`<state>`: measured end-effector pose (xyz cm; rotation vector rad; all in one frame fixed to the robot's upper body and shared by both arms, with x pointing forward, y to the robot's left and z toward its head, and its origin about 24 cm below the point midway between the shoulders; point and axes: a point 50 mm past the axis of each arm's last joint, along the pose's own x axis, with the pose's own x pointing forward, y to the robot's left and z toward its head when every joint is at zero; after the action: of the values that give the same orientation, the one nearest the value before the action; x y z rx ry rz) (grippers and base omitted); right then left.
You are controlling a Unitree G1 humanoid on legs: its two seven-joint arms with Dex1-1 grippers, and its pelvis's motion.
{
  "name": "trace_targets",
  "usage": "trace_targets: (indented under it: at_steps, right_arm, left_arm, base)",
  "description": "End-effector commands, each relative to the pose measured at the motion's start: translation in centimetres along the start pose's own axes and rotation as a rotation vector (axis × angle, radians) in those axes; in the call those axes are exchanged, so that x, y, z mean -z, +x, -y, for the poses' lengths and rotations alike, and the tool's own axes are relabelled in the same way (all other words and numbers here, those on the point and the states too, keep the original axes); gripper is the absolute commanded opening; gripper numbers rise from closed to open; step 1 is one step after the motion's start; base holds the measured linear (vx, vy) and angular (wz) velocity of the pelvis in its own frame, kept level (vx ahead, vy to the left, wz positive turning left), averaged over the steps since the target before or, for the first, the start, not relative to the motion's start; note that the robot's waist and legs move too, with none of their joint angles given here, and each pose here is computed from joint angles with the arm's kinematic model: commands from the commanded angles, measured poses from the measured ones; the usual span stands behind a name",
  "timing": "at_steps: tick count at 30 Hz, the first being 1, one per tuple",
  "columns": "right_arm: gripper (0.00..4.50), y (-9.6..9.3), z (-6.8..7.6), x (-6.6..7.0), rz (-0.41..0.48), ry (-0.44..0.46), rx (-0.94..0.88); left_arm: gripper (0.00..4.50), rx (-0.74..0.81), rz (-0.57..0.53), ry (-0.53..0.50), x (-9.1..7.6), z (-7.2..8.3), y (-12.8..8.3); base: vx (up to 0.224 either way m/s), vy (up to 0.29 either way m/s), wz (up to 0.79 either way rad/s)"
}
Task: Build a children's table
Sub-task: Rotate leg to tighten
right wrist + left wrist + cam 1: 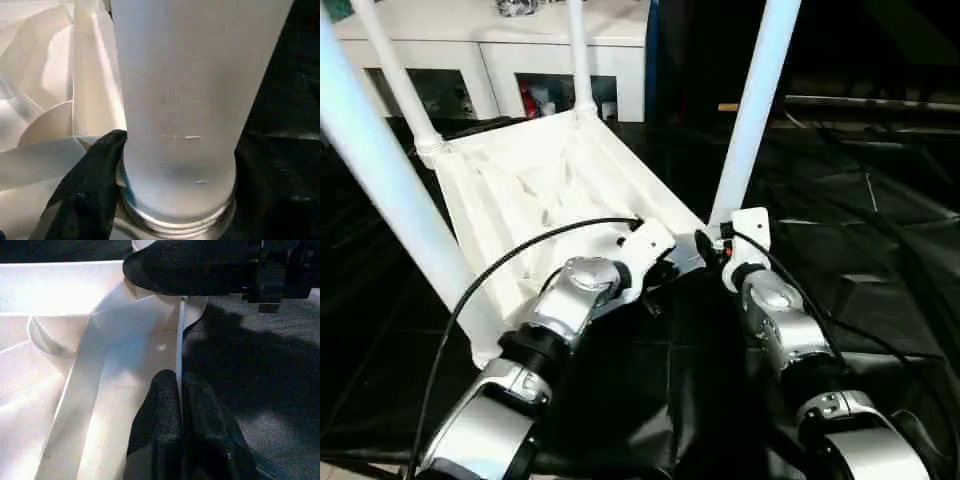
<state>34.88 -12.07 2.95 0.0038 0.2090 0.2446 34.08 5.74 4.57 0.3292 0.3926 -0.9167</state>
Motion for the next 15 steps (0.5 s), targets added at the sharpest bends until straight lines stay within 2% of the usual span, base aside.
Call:
trace_targets:
  at_steps: [1,4,7,8,10,13,15]
  right_arm:
    - [3.51,-0.1,-0.9,1.1,-0.035,0.037,-0.056]
    - [3.77,-0.1,-0.1,-0.4,0.023,0.039,-0.110]
    - [3.99,-0.3,0.3,-1.1,0.038,0.006,-0.174]
    - [3.99,-1.1,0.8,-1.6,0.037,-0.078,-0.308]
    - [3.99,-2.2,1.2,-1.7,0.023,-0.158,-0.440]
    - [3.99,-3.6,1.7,-1.6,-0.004,-0.215,-0.557]
    - [3.99,-5.5,2.7,-1.3,-0.057,-0.245,-0.677]
  left_arm:
    - [0.00,-0.060,-0.037,-0.057,1.8,-0.3,-0.2]
    - [0.00,-0.008,-0.053,-0.034,2.2,-0.5,-0.8]
    - [0.00,0.017,-0.058,-0.027,2.4,-0.6,-1.1]
    - [0.00,0.079,-0.051,-0.008,2.6,-0.7,-1.8]
    - [0.00,0.132,-0.052,0.011,2.9,-0.8,-2.5]
    - [0.00,0.177,-0.059,0.019,3.2,-1.0,-3.2]
    - [0.00,0.264,-0.038,0.066,3.3,-1.0,-4.3]
  base:
    - [0.000,0.000,0.00]
    - [0.000,0.000,0.00]
    - [0.000,0.000,0.00]
    - [0.000,0.000,0.00]
    - [0.000,0.000,0.00]
    - [0.000,0.000,0.00]
    - [0.000,0.000,0.00]
